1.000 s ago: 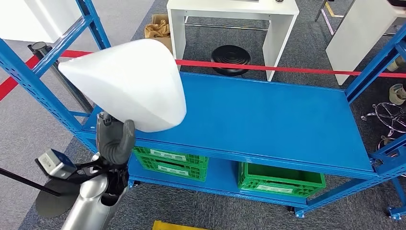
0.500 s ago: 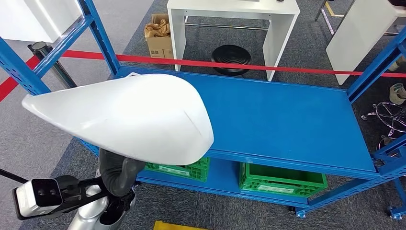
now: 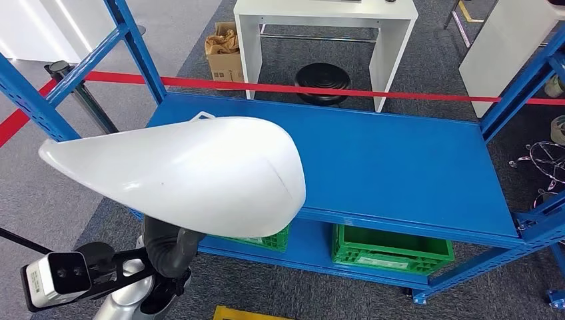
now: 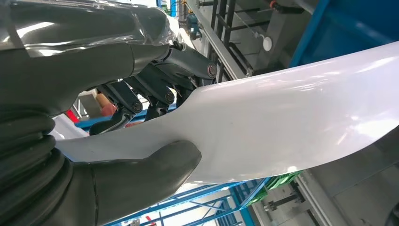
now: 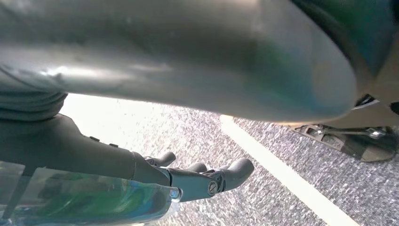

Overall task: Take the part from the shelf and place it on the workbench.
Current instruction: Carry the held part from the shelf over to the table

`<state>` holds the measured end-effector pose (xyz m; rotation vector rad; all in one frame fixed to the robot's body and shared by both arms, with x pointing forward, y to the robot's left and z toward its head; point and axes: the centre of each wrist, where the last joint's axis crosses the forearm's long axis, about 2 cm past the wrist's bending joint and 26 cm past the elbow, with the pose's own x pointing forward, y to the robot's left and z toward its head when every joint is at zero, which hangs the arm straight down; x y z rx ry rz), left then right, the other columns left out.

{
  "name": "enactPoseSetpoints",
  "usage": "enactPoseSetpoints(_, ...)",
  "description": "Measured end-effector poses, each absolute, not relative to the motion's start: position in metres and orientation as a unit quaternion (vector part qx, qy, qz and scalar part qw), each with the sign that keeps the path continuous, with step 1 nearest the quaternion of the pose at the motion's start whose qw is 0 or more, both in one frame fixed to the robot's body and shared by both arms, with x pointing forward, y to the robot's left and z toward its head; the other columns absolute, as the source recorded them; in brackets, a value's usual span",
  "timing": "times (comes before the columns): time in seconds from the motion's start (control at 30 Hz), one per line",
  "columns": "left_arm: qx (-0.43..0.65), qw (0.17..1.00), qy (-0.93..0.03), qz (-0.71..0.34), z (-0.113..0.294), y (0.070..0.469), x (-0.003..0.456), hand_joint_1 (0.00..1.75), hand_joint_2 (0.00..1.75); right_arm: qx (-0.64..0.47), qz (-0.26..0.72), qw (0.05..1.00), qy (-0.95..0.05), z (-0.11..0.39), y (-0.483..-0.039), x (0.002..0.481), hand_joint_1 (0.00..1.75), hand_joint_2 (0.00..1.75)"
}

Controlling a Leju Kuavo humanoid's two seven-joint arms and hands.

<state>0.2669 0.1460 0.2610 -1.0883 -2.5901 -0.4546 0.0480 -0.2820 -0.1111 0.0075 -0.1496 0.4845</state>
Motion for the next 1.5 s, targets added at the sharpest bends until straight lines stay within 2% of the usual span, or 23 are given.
enactPoseSetpoints(1.17,-0.387,0.143,-0.891,-0.190,0.255,0.147,0.253,1.75,1.75,0.024,0.224,0.972,-0.073,-0.110,-0.288,0.053,0.00,0.00)
enactPoseSetpoints(1.5,-0.410,0.134,-0.879,-0.205,0.258,0.146,0.254,1.75,1.75,0.042,0.188,0.981,-0.013,-0.111,-0.295,0.050,0.00,0.00)
